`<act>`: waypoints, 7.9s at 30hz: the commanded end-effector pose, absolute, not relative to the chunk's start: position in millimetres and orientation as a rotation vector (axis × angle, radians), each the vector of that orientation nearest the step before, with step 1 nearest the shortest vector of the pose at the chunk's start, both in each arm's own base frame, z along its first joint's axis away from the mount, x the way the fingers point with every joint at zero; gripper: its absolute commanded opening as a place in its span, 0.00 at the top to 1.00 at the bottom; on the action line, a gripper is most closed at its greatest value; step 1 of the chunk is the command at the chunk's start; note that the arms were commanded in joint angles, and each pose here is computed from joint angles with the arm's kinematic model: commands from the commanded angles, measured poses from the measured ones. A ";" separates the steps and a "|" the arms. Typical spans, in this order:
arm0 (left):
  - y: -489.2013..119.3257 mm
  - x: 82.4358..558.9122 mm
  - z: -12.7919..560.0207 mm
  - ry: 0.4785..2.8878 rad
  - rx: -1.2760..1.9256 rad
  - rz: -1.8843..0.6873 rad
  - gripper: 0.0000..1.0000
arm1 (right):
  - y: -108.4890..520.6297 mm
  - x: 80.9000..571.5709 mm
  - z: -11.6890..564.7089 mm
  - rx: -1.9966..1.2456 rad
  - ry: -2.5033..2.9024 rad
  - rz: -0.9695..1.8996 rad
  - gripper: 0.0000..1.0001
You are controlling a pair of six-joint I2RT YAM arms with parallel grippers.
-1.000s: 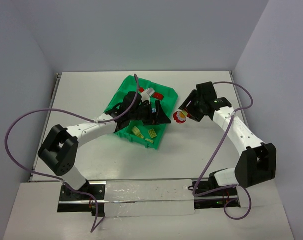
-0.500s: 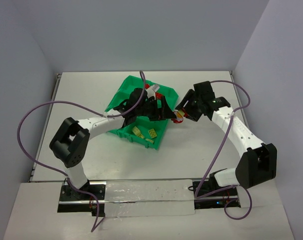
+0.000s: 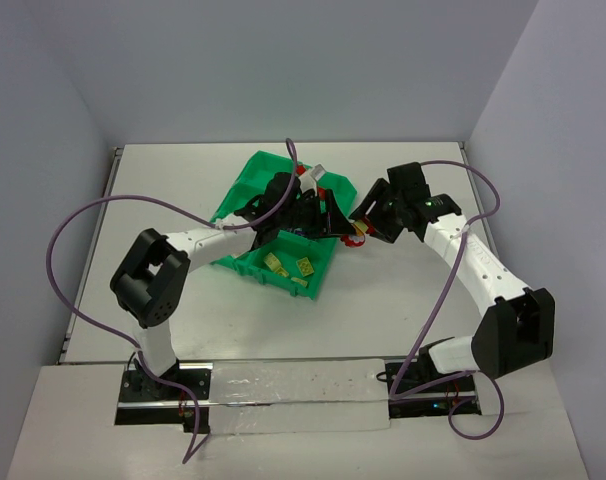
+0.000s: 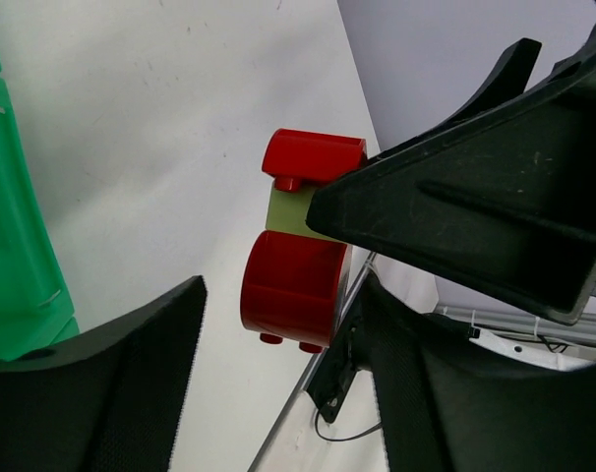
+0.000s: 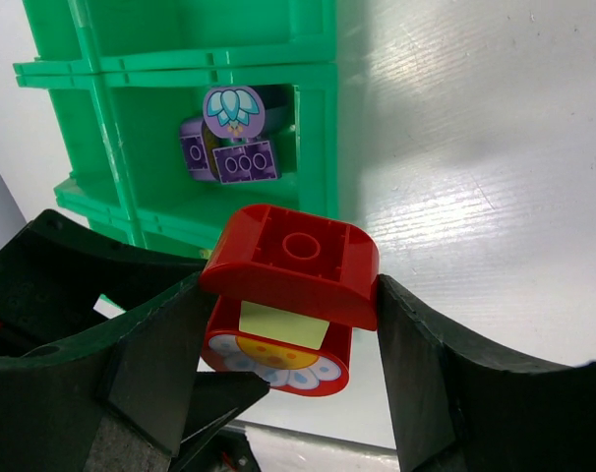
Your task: Sort the legos into containers by color
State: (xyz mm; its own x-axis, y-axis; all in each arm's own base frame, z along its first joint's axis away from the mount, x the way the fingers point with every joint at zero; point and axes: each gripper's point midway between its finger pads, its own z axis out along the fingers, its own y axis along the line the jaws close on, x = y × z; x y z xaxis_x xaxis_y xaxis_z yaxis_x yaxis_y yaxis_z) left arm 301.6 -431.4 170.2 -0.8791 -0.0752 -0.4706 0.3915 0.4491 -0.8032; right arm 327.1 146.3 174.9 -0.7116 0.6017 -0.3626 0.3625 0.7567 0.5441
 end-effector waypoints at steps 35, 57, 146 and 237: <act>-351.0 279.6 225.3 2.195 0.736 -1.431 1.00 | 181.2 314.6 265.9 -0.023 2.143 0.868 0.12; -293.9 193.9 269.7 2.037 1.080 -1.572 1.00 | 241.2 220.9 326.3 -0.786 1.613 1.483 0.19; -253.7 352.4 268.3 2.219 0.322 -1.286 1.00 | 209.9 505.8 159.3 0.150 2.306 0.509 1.00; -250.6 280.4 325.7 1.965 0.419 -1.516 1.00 | 329.9 286.7 339.9 -0.866 1.675 2.017 0.57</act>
